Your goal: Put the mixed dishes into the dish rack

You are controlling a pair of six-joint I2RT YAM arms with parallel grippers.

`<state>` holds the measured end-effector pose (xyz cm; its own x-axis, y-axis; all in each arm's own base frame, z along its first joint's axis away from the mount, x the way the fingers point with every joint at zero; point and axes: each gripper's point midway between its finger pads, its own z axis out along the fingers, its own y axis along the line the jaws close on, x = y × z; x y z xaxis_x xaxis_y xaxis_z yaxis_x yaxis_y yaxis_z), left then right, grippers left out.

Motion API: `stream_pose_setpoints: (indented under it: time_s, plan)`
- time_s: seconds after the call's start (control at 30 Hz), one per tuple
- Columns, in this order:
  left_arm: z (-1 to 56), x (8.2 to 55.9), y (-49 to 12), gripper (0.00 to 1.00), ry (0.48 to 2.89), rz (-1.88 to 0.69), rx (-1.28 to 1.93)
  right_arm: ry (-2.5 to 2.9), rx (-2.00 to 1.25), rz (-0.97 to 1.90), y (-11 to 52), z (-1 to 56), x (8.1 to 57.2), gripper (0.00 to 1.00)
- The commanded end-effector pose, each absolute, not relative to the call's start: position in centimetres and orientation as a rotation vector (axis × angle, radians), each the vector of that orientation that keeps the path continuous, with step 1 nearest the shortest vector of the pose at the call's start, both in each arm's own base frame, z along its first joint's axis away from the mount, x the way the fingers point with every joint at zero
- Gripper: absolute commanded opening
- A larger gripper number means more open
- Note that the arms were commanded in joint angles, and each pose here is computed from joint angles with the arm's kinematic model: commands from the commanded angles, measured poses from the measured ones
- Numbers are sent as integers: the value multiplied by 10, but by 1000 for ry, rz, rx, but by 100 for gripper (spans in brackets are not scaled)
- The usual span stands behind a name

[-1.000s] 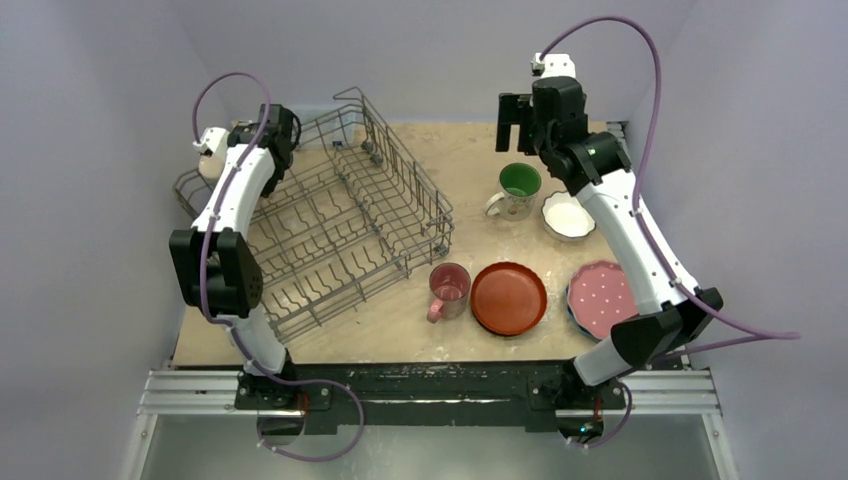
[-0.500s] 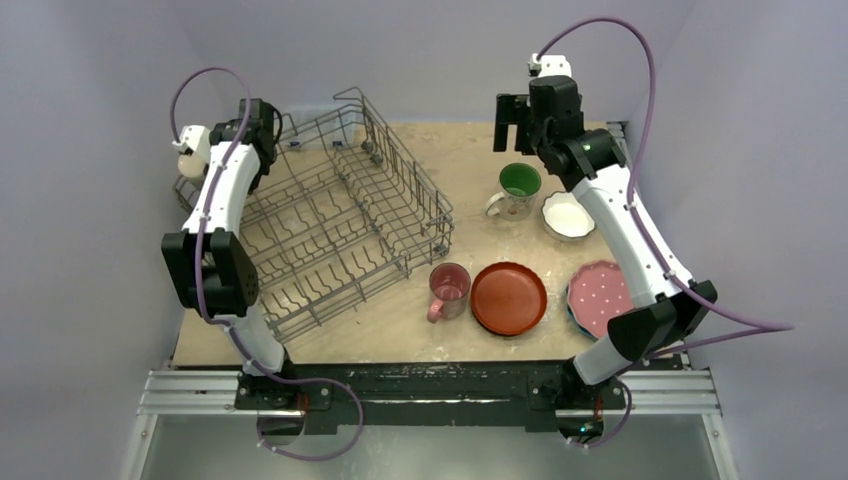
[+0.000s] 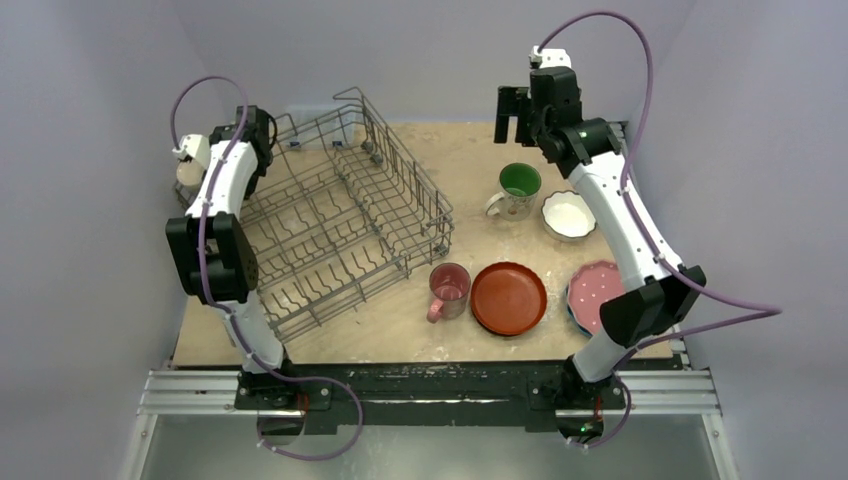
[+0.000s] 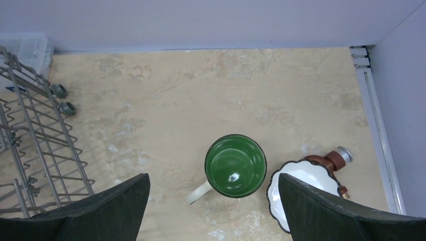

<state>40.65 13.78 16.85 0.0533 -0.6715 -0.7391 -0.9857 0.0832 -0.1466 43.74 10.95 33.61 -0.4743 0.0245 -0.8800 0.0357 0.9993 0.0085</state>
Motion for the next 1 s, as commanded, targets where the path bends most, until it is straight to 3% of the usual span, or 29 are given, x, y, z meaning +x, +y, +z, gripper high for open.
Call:
stream_pose_setpoints:
  time_s: [0.0,0.97]
  plan:
    - [199,418,162,0,1508,595,-1649,2009,56,51,116,358,444,99]
    - [145,399,166,3,1540,774,-1735,2005,38,18,111,357,444,99]
